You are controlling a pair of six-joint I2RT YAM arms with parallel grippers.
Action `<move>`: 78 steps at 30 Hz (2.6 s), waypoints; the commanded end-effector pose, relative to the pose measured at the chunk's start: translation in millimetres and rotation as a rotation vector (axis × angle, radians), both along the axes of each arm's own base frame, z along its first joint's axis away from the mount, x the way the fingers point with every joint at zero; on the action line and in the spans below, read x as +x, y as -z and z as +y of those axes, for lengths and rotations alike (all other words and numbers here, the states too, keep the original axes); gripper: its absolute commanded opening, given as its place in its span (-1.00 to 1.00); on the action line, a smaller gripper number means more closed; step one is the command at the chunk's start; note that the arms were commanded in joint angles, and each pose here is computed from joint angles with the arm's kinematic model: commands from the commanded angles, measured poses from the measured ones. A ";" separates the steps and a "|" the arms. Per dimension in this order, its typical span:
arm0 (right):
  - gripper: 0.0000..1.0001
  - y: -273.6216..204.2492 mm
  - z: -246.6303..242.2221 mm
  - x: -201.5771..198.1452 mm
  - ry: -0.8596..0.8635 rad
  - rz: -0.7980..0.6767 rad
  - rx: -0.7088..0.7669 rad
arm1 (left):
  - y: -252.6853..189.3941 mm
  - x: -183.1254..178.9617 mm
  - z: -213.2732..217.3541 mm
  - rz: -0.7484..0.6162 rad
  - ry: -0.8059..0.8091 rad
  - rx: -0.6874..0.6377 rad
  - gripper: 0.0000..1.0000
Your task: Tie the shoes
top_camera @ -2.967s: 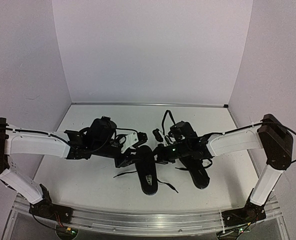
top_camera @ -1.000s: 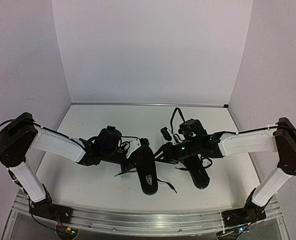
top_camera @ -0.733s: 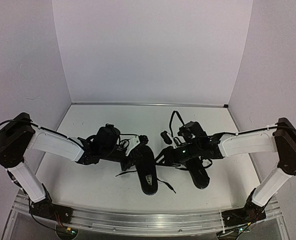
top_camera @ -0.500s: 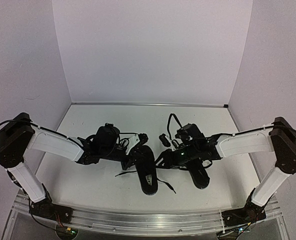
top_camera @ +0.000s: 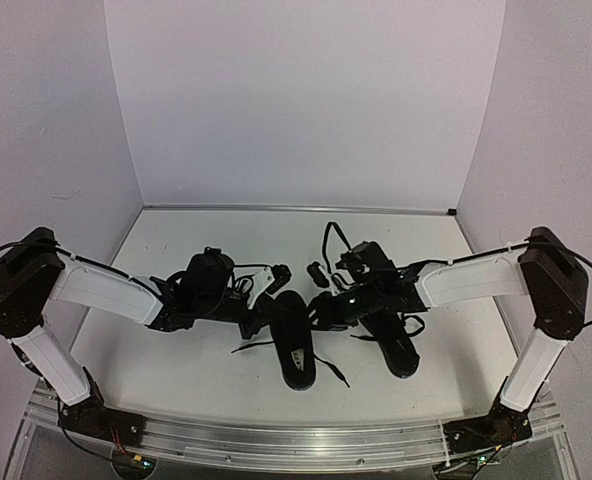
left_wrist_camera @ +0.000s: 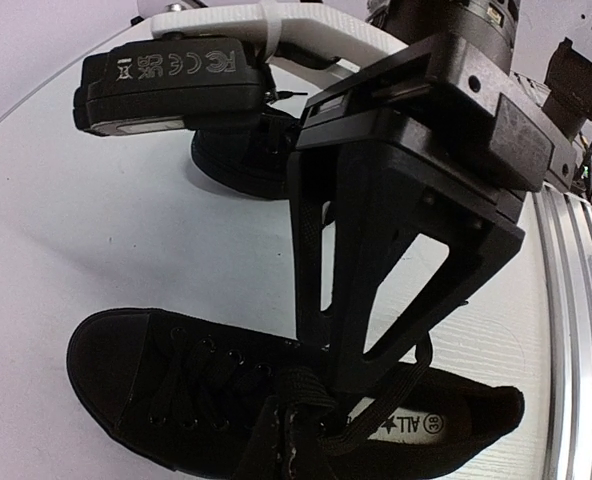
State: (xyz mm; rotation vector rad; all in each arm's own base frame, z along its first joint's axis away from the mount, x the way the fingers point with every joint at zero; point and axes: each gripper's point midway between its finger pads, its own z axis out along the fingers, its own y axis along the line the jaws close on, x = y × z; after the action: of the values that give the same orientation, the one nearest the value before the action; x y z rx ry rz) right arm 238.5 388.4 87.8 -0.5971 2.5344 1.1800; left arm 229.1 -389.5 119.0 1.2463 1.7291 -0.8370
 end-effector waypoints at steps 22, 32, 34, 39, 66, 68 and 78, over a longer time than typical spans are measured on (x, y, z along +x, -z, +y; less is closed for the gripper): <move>-1.00 -5.1 19.2 6.3 -0.040 -0.044 0.022 | -21.1 16.5 12.1 -0.044 -0.114 -0.055 -1.00; -1.00 -11.4 6.5 5.1 -0.002 -0.072 0.011 | 4.0 26.7 26.8 -0.008 -0.222 0.015 -1.00; -1.00 -9.5 5.3 3.9 -0.003 -0.069 0.007 | 11.2 30.2 30.6 0.002 -0.251 0.041 -1.00; -1.00 -5.4 3.0 2.0 -0.004 -0.062 0.001 | 30.3 36.5 36.5 0.031 -0.303 0.107 -1.00; -1.00 -19.3 12.4 1.9 -0.023 -0.057 0.052 | -19.9 -17.9 53.4 -0.290 0.006 0.117 -0.26; -1.00 -18.9 12.7 1.8 -0.022 -0.053 0.054 | -13.5 -21.7 45.3 -0.320 0.067 0.148 -0.36; -1.00 -15.6 12.7 1.5 -0.013 -0.037 0.052 | 7.4 -30.2 3.1 -0.453 0.242 0.261 -0.59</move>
State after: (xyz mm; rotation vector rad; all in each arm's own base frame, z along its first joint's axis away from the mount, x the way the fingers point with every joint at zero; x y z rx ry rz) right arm 238.0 391.9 80.0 -0.6067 2.5363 1.1635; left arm 198.8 -365.9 98.0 1.6191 1.5021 -0.4625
